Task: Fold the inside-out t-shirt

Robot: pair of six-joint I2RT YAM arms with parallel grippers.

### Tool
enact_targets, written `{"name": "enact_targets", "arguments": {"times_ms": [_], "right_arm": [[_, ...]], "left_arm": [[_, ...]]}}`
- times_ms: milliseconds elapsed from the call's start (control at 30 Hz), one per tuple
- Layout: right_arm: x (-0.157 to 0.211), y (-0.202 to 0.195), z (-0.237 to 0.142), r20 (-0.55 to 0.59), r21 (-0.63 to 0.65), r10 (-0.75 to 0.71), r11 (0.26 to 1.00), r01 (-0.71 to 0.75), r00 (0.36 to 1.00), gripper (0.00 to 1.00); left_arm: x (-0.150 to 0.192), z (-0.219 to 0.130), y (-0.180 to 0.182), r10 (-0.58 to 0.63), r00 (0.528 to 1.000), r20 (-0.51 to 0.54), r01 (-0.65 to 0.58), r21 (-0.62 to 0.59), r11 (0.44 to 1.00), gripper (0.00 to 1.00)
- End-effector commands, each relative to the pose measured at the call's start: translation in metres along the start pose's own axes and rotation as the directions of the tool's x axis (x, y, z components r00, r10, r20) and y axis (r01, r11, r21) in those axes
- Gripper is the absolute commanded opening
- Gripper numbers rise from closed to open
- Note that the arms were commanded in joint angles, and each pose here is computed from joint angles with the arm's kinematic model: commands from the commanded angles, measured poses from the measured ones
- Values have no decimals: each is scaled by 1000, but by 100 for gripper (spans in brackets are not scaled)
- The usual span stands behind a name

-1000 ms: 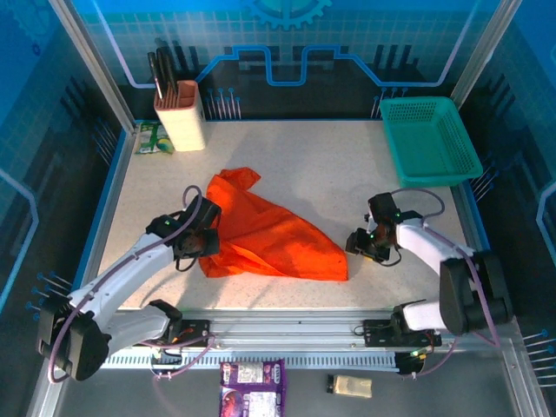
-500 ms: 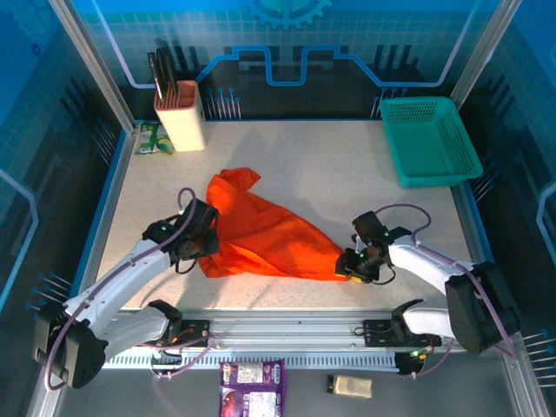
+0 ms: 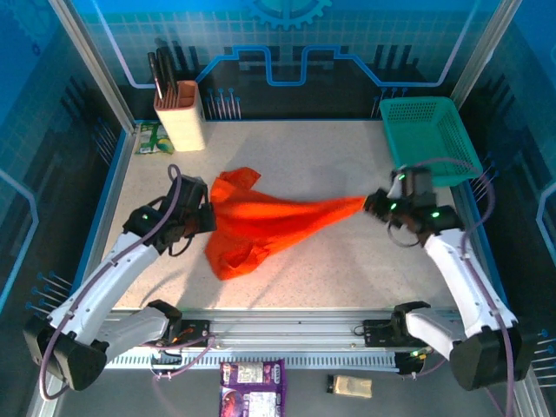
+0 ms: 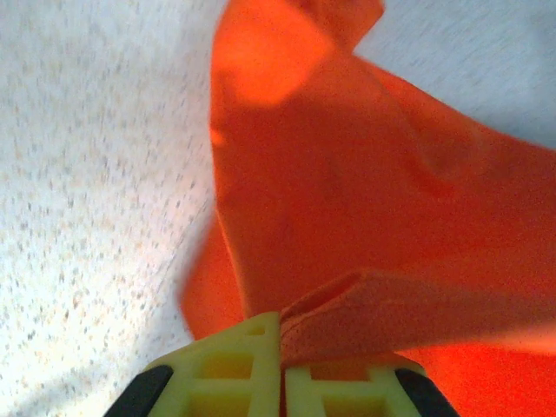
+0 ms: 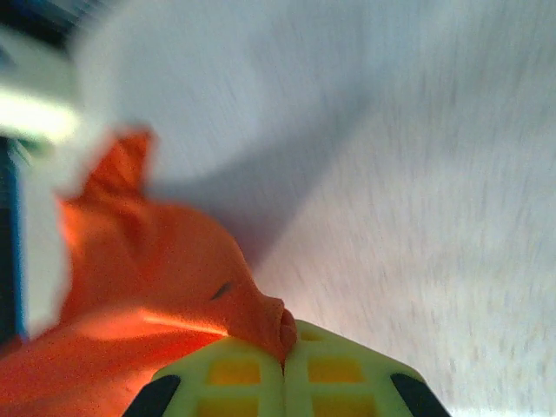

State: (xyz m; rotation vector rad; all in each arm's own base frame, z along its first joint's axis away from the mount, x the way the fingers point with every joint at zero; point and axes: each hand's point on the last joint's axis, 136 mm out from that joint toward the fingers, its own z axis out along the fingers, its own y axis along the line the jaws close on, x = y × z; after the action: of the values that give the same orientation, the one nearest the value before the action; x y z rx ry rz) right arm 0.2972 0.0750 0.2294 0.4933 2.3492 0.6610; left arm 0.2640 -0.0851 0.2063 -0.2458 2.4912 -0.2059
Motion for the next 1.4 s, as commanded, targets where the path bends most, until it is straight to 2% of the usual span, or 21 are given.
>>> {"name": "enact_targets", "arguments": {"times_ms": [0, 167, 267, 400, 500, 633, 700, 767, 867, 1033, 1133, 1233, 1367], "right_arm": [[-65, 24, -72, 205, 18, -94, 996, 92, 974, 0], [-137, 77, -164, 429, -2, -168, 982, 187, 888, 0], [-156, 100, -191, 490, -25, -182, 975, 223, 852, 0], [-162, 108, -189, 492, -64, -164, 973, 224, 855, 0], [-160, 106, -173, 455, -86, -156, 972, 218, 877, 0], [-161, 108, -158, 420, -125, -149, 968, 219, 895, 0], [-163, 112, -158, 427, -146, -138, 965, 219, 894, 0], [-167, 114, -165, 454, -139, -139, 965, 224, 880, 0], [-179, 109, -196, 545, -64, -153, 973, 222, 825, 0], [-194, 105, -276, 721, 76, -196, 976, 206, 664, 0], [-191, 112, -318, 794, 127, -229, 968, 216, 563, 0], [-185, 120, -349, 841, 146, -243, 962, 230, 483, 0], [-179, 129, -359, 849, 129, -243, 956, 262, 470, 0]], "left_arm": [[-30, -17, -9, 74, 996, 49, -75, 12, 997, 10], [-78, -30, -30, 139, 982, 125, -144, 32, 989, 11], [-104, -35, -40, 165, 973, 160, -174, 48, 984, 10], [-129, -41, -53, 194, 964, 183, -212, 80, 974, 1], [-150, -58, -59, 223, 949, 223, -247, 87, 965, 0], [-203, -114, -50, 233, 906, 354, -258, 24, 966, 0], [-228, -149, -44, 213, 872, 440, -238, 0, 971, 0], [-242, -169, -45, 204, 845, 493, -237, 4, 971, 0], [-250, -167, -54, 183, 845, 502, -240, 50, 969, 0], [-243, -140, -80, 130, 884, 449, -244, 205, 948, 0], [-247, -150, -88, 93, 862, 498, -249, 257, 934, 0], [-251, -176, -94, 67, 820, 568, -277, 292, 915, 0], [-260, -203, -91, 52, 771, 635, -287, 272, 919, 0]]}}
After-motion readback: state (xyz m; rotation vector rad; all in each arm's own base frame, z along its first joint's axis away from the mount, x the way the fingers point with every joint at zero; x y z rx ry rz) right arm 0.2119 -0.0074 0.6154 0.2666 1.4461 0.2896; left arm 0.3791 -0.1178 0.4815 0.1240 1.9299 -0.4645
